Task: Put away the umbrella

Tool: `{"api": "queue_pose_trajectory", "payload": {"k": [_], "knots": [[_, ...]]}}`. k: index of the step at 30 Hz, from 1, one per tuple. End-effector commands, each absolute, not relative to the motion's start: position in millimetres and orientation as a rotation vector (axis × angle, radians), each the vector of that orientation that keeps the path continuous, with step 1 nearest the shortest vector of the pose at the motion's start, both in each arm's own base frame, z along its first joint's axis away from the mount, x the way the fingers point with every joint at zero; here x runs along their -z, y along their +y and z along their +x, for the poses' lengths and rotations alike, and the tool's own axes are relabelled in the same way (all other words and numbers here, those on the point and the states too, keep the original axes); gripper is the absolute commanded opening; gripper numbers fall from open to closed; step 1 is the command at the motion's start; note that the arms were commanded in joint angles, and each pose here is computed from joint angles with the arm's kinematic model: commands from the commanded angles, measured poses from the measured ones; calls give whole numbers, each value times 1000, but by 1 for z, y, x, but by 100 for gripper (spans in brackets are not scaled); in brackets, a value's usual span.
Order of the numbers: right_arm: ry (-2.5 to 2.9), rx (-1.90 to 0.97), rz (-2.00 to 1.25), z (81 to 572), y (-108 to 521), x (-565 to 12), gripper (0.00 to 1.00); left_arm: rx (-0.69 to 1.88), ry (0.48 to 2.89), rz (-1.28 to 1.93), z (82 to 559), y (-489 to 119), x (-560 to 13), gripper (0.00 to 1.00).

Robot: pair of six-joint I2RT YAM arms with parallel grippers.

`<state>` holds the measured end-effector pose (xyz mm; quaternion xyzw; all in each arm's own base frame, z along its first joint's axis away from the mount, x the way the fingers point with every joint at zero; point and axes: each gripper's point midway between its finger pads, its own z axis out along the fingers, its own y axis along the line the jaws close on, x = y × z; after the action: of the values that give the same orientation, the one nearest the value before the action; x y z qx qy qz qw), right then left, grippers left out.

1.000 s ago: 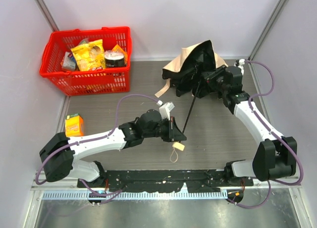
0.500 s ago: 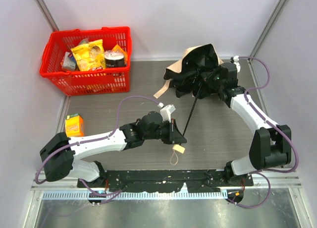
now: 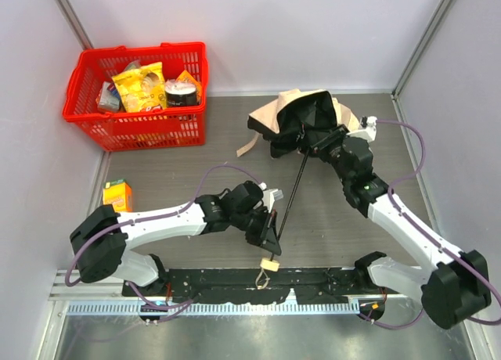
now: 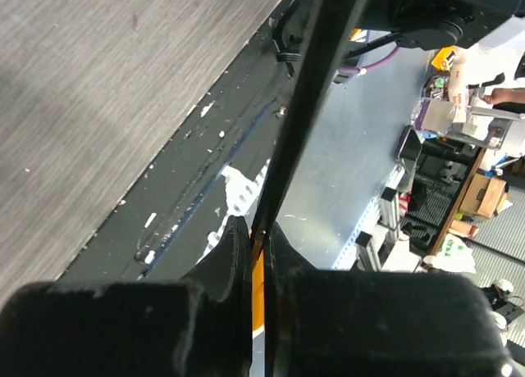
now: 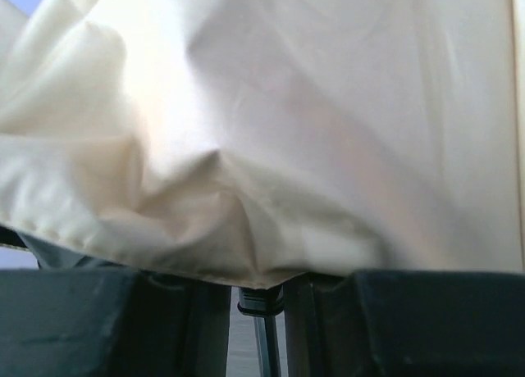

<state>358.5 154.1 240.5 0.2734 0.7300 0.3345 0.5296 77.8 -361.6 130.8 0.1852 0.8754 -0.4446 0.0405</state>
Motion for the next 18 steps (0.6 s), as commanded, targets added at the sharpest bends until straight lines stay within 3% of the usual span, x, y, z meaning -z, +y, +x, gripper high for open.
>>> {"api": "queue_pose_trajectory", "payload": {"k": [1, 7, 11, 18], "knots": [[2080, -1115, 483, 271, 229, -194, 0, 1406, 1984, 215, 228, -400, -266, 0], [1978, -1005, 407, 278, 224, -181, 0, 1356, 1853, 226, 241, -393, -312, 0], [1862, -922, 278, 294, 219, -216, 0, 1242, 1761, 261, 255, -383, -328, 0], [1749, -857, 281, 308, 208, -255, 0, 1244, 1833, 253, 263, -380, -293, 0]]}}
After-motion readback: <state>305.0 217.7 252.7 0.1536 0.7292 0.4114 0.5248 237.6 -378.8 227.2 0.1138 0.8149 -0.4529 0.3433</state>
